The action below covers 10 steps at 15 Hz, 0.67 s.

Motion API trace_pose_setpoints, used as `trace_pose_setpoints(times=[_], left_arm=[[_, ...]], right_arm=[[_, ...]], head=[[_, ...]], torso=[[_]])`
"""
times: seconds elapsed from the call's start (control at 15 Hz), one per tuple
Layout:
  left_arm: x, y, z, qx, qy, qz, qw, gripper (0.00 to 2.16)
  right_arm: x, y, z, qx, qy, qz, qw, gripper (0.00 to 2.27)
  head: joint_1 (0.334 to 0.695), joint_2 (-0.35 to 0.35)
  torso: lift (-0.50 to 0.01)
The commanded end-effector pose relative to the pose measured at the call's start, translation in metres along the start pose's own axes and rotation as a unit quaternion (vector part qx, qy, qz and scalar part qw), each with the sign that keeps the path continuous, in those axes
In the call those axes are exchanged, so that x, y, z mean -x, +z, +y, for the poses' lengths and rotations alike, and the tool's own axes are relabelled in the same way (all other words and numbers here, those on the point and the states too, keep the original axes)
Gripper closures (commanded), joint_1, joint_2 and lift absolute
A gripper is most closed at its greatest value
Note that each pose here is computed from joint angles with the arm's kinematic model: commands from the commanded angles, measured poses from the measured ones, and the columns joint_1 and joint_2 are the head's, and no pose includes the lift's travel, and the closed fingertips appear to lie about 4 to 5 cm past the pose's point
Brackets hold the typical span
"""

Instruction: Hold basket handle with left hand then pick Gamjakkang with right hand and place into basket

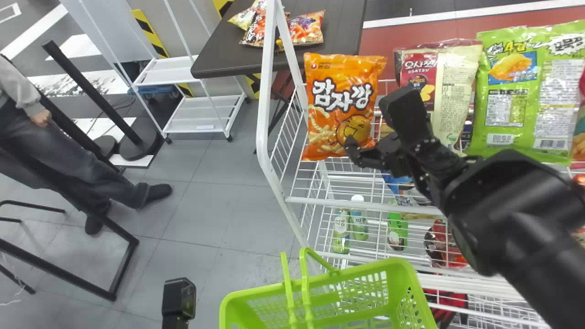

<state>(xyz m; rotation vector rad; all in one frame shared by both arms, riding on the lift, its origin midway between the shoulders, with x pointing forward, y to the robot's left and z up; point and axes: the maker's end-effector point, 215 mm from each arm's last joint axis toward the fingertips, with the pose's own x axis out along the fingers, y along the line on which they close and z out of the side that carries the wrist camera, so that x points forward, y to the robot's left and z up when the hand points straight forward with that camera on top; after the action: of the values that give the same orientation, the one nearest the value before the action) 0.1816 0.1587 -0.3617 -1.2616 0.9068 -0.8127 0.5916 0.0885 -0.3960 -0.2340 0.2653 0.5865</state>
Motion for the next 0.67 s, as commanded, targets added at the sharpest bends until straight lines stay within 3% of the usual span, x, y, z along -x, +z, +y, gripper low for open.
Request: trace_pose_setpoints(times=[0.0,0.2,0.6], left_arm=[[0.001,0.001,0.001,0.001,0.0,-0.002,1.0,2.15],[0.001,0.001,0.0,0.002,-0.001,-0.004,1.0,2.15],[0.002,0.001,0.001,0.002,0.0,-0.003,1.0,2.15]], right_arm=[[-0.014,0.004,-0.001,0.03,0.013,0.004,0.999,0.03],[-0.021,0.012,0.002,0.046,0.032,0.003,0.998,0.0],[-0.024,0.025,0.012,0.033,0.06,-0.019,0.997,0.0]], head=[[0.695,0.35],[0.695,0.35],[0.695,0.35]], torso=[[-0.018],[-0.018],[-0.018]])
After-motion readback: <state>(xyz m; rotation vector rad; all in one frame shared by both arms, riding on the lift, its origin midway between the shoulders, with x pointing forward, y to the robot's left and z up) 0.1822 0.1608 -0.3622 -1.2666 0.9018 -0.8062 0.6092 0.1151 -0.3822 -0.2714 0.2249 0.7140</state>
